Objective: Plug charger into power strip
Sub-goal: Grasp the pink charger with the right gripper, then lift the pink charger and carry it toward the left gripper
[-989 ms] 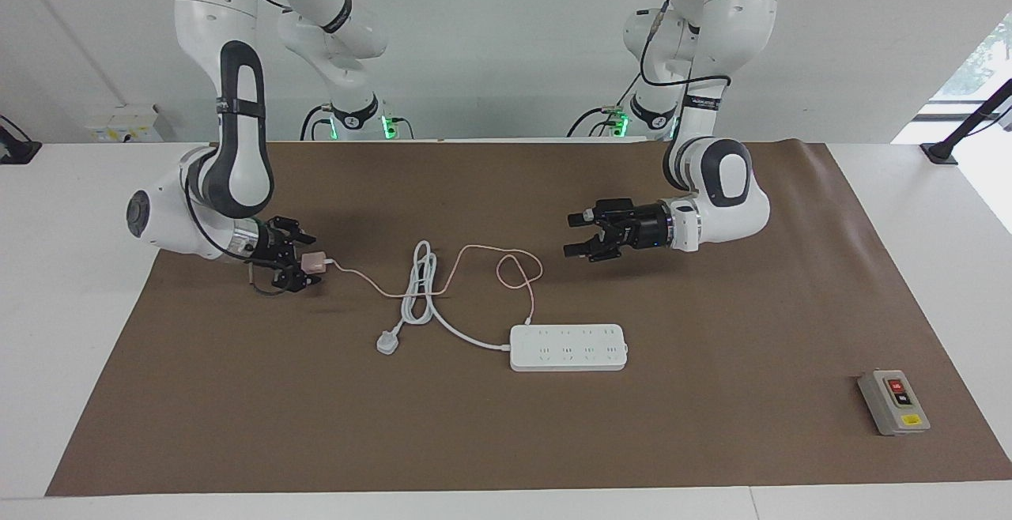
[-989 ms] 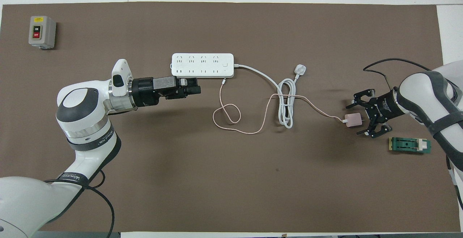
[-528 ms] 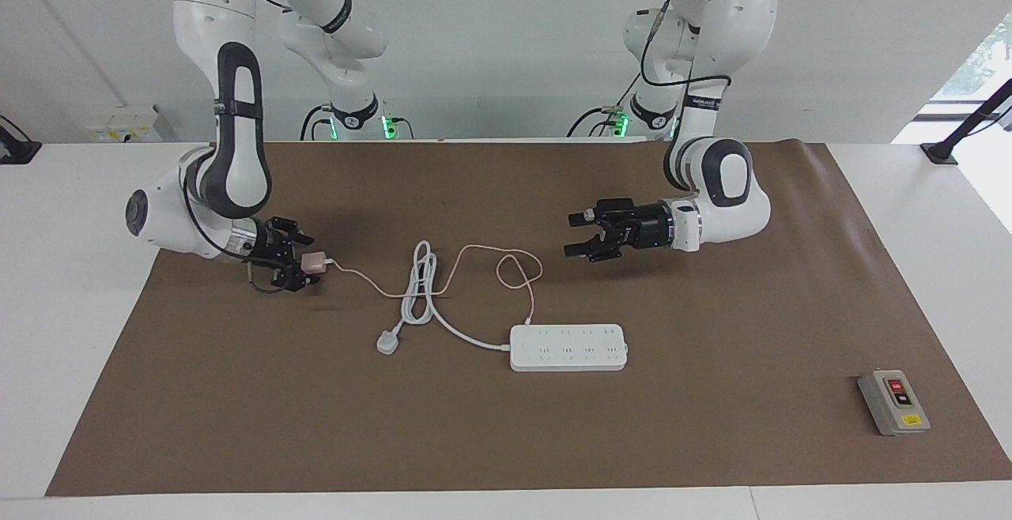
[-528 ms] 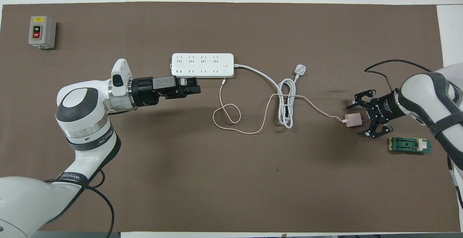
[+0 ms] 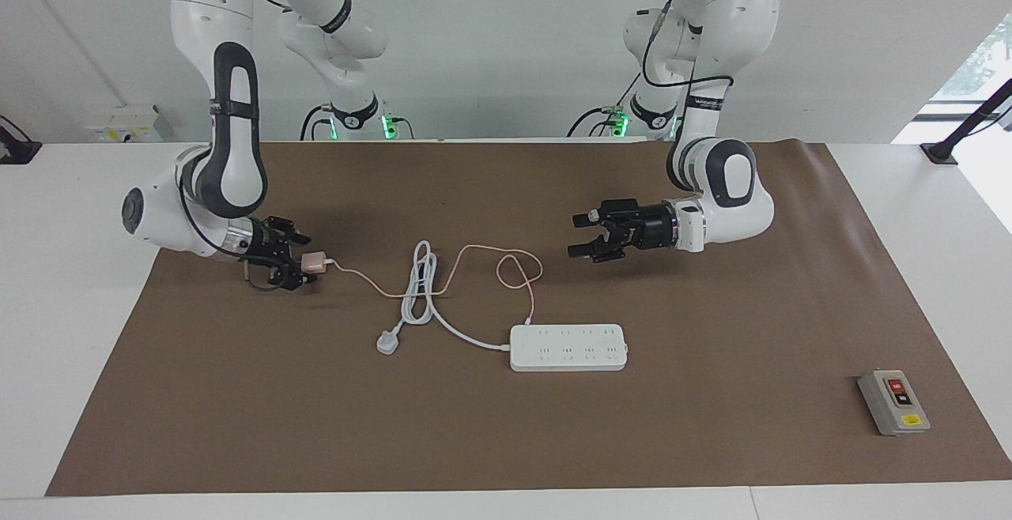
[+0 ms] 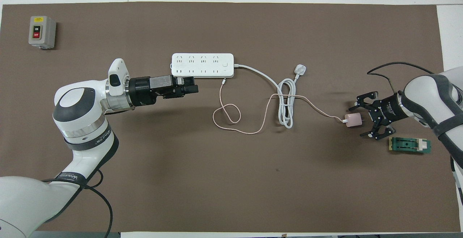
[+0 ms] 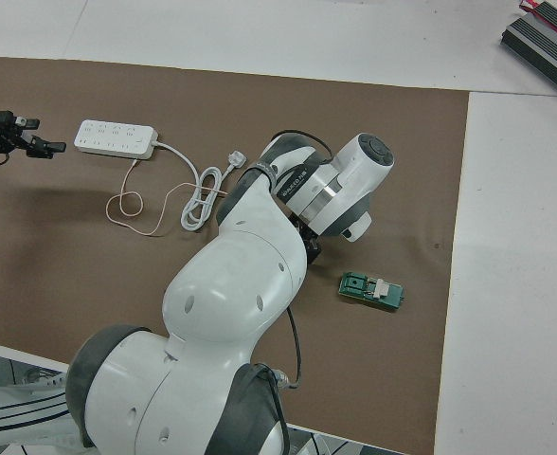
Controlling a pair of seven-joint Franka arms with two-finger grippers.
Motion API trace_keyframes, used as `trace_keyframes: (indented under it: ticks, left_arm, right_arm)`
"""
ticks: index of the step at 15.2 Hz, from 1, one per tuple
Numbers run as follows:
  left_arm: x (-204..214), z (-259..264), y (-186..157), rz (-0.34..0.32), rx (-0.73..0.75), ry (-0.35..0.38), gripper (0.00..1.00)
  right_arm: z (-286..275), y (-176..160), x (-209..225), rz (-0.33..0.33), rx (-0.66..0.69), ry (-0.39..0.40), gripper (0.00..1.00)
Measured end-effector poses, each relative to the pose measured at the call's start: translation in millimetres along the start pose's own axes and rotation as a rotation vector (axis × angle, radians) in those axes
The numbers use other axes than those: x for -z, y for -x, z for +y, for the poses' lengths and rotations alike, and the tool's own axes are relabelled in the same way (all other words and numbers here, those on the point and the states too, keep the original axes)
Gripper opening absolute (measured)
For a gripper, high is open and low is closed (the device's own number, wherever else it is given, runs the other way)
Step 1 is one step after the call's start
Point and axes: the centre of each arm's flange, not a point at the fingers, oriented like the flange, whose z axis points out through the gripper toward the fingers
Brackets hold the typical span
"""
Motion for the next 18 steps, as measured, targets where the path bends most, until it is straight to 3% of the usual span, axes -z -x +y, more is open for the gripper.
trace_keyframes:
  ticks: [6,7,9,10,11,13,18]
  left_arm:
    - [0.7,0.0,-0.3,0.001,0.0,0.0,1.0]
    - [0.7,0.0,-0.3,0.001,0.0,0.0,1.0]
    - [0.8,0.0,-0.3,0.001,0.0,0.0,1.0]
    - [0.9,0.0,-0.3,0.001,0.0,0.0,1.0]
    - [0.9,0.0,-0.3,0.001,0.0,0.0,1.0]
    - [0.9,-0.3,-0.2,0.001,0.001,0.0,1.0]
    - [1.2,-0.3,-0.2,0.002,0.001,0.0,1.0]
  right_arm:
    - [2.2,-0.4,3.0,0.001,0.002,-0.005,0.99]
    - [2.2,-0.3,2.9,0.0,0.008,-0.005,0.96]
    - [2.4,-0.3,2.5,0.0,0.019,-0.005,0.77]
    - [2.4,-0.2,2.4,0.0,0.026,-0.005,0.77]
    - [2.5,-0.2,2.1,-0.001,0.038,-0.004,0.7]
    - [2.5,0.6,3.2,-0.003,0.059,-0.009,0.48]
    - [-3.2,10.3,11.6,0.004,0.094,-0.018,0.48]
